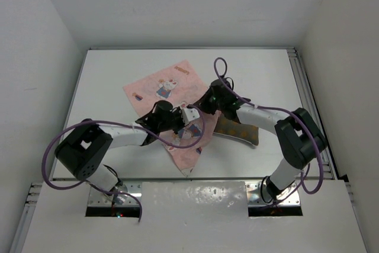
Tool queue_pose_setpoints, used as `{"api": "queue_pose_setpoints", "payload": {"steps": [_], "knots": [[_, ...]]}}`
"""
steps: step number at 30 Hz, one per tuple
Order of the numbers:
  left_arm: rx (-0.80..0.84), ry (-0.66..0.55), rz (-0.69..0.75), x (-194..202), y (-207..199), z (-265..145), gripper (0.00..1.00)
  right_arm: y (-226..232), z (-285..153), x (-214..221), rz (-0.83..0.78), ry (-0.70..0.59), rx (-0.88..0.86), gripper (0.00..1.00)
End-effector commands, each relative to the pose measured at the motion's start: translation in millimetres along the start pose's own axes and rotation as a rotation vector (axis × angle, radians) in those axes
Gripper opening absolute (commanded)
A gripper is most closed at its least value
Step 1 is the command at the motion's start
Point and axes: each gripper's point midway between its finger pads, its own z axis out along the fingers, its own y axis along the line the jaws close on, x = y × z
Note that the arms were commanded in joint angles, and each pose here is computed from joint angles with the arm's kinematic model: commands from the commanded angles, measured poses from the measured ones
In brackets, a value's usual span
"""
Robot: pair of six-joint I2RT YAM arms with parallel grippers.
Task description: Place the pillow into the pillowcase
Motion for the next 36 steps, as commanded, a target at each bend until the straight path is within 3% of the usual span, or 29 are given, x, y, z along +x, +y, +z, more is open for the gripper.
{"api": "queue_pose_setpoints", "payload": {"steps": [1, 5, 6, 7, 9, 13, 17, 19, 20, 22, 28, 31, 33, 34, 36], "knots": [[-0.069, -0.032, 0.047, -16, 18, -3, 0.0, 45, -10, -22, -0.176, -0.015, -0.188, 0.1], [-0.17, -0.004, -0.033, -20, 51, -21, 0.0, 54, -32, -55, -0.416, 0.102, -0.293, 0.62], [-0.188, 0.029, -0.062, -13, 61, -29, 0.0, 38, -41, -51, -0.506, 0.17, -0.262, 0.86], [-0.206, 0.027, -0.068, -19, 73, -33, 0.0, 46, -55, -68, -0.569, 0.137, -0.263, 0.98], [-0.227, 0.058, -0.093, -13, 87, -44, 0.0, 18, -77, -104, -0.683, 0.049, -0.14, 0.99], [-0.239, 0.079, -0.12, -10, 98, -59, 0.0, -24, -102, -122, -0.823, -0.005, 0.008, 0.99], [-0.263, 0.093, -0.136, -12, 107, -71, 0.0, -69, -94, -102, -0.916, 0.096, 0.048, 0.98], [-0.279, 0.117, -0.131, -9, 111, -77, 0.0, -88, -88, -96, -0.947, 0.16, 0.083, 0.83], [-0.29, 0.123, -0.131, -9, 116, -82, 0.0, -100, -79, -93, -0.943, 0.2, 0.116, 0.69], [-0.281, 0.16, -0.141, 0, 114, -88, 0.0, -102, -70, -95, -0.956, 0.211, 0.115, 0.66], [-0.283, 0.192, -0.14, 2, 120, -109, 0.0, -99, -39, -57, -1.1, 0.322, -0.02, 0.99], [-0.285, 0.201, -0.146, 3, 120, -117, 0.0, -100, -34, -29, -1.089, 0.399, -0.123, 0.99], [-0.284, 0.198, -0.15, 3, 119, -120, 0.0, -110, -24, -23, -1.067, 0.387, -0.094, 0.99], [-0.273, 0.188, -0.154, 1, 116, -118, 0.0, -120, -18, -19, -1.05, 0.404, -0.055, 0.94], [-0.267, 0.175, -0.165, -1, 115, -118, 0.0, -127, -12, -28, -0.956, 0.404, 0.047, 0.69]]}}
